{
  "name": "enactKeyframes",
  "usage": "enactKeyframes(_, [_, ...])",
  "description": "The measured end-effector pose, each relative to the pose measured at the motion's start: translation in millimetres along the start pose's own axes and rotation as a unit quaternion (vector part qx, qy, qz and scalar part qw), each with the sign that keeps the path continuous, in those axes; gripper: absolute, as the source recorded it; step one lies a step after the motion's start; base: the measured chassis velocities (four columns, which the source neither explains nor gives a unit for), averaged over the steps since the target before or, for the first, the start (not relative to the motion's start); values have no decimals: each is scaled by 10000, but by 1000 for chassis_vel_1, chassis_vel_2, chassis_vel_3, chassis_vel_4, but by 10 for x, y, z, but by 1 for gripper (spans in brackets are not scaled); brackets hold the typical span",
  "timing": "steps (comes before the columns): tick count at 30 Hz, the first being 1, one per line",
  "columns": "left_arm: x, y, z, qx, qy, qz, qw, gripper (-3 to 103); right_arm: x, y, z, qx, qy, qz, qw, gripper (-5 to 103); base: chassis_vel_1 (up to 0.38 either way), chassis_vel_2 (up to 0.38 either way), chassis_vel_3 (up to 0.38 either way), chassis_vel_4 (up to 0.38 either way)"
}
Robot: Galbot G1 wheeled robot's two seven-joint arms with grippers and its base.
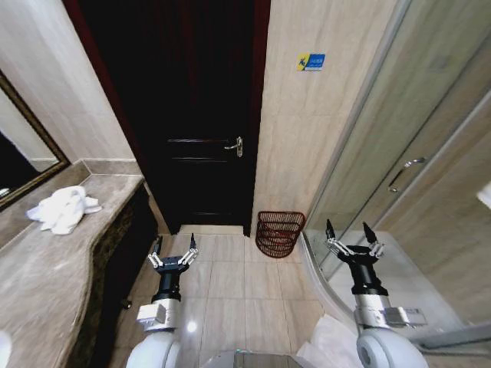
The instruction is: Discard the used towel into the hamper.
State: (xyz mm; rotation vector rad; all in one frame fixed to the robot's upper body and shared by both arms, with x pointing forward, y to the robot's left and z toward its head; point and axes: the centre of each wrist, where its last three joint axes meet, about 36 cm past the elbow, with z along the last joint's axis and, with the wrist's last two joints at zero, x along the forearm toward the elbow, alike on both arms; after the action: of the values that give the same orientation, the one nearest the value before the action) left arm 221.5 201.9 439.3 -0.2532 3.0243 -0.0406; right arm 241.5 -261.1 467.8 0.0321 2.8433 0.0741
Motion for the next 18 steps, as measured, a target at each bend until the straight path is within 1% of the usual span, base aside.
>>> enactKeyframes(3, [-32,1,6,122,-32,11,9999,99,-13,19,71,-48,2,18,10000,100,-164,163,125,-158])
enactKeyframes(4, [-32,1,6,122,-32,11,9999,99,-13,19,71,-48,2,18,10000,100,-146,121,50,-134])
enactKeyframes(6, [-39,-6,4,204,-20,-16,9998,99,-23,33,87,-56,1,21,10000,100,-60,110,21,-38])
enactKeyframes(8, [-41,-8,-12,226,-20,-29,9997,99,-27,36,87,-59,-7,29,10000,100,-22,60,28,-4])
enactKeyframes(18, [-47,18,-83,185,-44,-132,9997,99,-32,-4,122,-34,-66,82,9999,100,40,-28,-12,42])
